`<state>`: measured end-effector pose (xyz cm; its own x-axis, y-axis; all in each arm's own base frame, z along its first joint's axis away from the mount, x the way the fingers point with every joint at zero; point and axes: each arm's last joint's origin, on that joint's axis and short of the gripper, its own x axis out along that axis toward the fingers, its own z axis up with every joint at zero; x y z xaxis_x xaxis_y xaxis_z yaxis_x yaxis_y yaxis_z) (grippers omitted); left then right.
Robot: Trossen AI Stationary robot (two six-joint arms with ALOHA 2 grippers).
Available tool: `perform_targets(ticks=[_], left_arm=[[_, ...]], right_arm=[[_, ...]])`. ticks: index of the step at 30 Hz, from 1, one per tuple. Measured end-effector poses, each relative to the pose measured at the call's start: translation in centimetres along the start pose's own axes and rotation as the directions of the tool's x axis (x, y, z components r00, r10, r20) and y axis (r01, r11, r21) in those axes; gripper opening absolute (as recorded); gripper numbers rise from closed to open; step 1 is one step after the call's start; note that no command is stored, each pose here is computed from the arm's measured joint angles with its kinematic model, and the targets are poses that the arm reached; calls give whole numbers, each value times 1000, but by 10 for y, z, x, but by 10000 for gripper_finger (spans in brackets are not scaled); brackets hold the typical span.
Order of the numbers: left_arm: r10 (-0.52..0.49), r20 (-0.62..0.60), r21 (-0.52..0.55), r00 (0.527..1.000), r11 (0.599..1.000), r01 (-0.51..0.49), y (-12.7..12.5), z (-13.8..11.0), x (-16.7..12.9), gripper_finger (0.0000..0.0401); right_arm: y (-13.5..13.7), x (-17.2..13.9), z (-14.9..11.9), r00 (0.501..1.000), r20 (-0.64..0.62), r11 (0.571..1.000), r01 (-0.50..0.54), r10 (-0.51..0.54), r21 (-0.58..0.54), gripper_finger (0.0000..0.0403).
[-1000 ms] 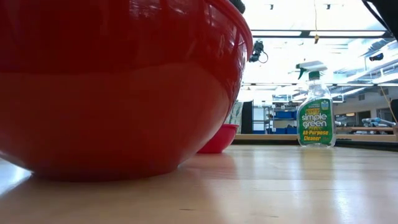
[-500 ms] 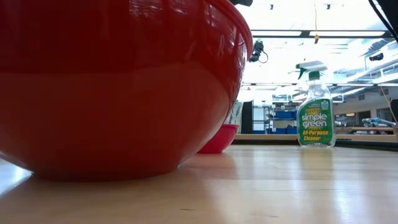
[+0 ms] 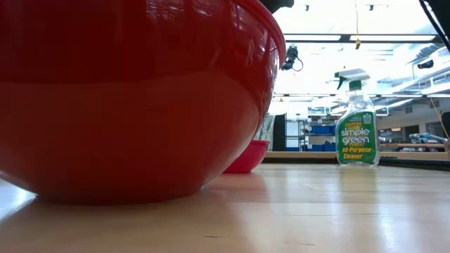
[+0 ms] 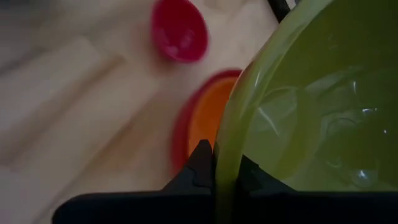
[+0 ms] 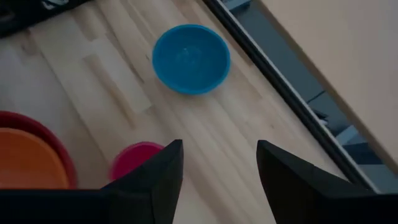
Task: Nest bowls inside each other
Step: Stack the green bowl on the orange bowl
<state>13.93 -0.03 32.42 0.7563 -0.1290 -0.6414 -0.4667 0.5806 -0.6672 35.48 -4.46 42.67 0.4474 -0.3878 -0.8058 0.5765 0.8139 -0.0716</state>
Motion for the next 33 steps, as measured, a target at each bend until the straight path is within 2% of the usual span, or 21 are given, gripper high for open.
perform_targets(ticks=[6, 12, 15, 23, 28, 33], left_arm=[[-30, -49, 6, 998, 1000, 30, -25, -8, 32, 9], [70, -151, -1, 986, 997, -71, -36, -23, 75, 9], [65, -172, -17, 983, 997, -69, -44, -27, 100, 9], [185, -237, 49, 954, 983, -178, -68, -32, 155, 9], [278, -254, 60, 926, 961, -272, -67, -42, 184, 9], [371, -279, 54, 886, 927, -371, -57, -54, 205, 9]], right_arm=[[-26, -9, -1, 994, -11, 994, 105, -106, -37, 210], [-64, -30, -1, 988, 11, 988, 153, -153, -16, 210], [-84, -39, -1, 987, 30, 987, 161, -161, -1, 210], [-117, -49, 2, 994, 57, 995, 95, -93, -29, 210], [-126, -47, 7, 997, 79, 999, -5, 8, -43, 210], [-127, -44, 11, 994, 106, 996, -23, 32, -82, 210]])
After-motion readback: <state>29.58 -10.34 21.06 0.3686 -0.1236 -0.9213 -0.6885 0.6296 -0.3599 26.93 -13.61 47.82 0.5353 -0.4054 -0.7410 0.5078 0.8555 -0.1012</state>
